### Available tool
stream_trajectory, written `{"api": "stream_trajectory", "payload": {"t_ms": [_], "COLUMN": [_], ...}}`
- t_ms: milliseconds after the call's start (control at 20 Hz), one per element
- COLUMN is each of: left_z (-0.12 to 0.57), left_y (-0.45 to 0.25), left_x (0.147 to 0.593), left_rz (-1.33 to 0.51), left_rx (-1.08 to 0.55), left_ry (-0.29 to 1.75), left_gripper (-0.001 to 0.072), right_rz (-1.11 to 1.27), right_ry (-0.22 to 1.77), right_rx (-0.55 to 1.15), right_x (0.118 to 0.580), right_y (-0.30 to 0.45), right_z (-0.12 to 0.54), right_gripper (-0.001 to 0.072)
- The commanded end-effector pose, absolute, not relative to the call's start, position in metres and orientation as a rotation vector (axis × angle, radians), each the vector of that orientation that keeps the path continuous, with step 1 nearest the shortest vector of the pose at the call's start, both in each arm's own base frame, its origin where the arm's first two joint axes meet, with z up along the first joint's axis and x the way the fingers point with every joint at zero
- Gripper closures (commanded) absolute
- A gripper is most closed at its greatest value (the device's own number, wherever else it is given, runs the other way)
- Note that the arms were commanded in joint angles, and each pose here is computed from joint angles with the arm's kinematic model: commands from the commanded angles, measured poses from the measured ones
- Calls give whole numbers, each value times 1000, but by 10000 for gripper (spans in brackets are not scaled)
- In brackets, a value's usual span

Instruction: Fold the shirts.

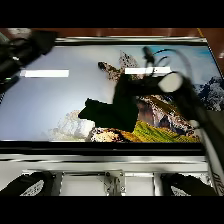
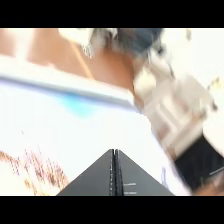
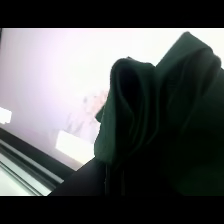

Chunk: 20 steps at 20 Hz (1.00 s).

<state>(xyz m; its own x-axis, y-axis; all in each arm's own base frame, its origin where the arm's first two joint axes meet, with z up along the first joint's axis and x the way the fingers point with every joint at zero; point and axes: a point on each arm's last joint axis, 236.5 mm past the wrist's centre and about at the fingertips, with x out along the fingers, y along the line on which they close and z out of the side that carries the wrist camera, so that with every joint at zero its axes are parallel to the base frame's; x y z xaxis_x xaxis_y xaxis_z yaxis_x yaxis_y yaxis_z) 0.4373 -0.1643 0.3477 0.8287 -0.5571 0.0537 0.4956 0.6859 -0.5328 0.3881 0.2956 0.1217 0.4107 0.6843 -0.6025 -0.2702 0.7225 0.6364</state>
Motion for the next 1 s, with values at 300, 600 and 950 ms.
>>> {"api": "stream_trajectory", "payload": {"t_ms": [300,600,950], "left_z": [421,406,381], "left_y": [-171,-179,-171], "left_x": [308,304,312], "left_rz": [-785,-809,-734], "left_rx": [-517,-470,-471], "left_ry": [67,124,226], "left_gripper": [675,675,675], "right_rz": [544,555,158], "right_ry": [971,885,1560], "right_rx": [779,421,317], "right_x": [398,444,333], "right_y": [448,313,98], "right_z": [-12,56,-58], "right_gripper": [41,41,40]}}
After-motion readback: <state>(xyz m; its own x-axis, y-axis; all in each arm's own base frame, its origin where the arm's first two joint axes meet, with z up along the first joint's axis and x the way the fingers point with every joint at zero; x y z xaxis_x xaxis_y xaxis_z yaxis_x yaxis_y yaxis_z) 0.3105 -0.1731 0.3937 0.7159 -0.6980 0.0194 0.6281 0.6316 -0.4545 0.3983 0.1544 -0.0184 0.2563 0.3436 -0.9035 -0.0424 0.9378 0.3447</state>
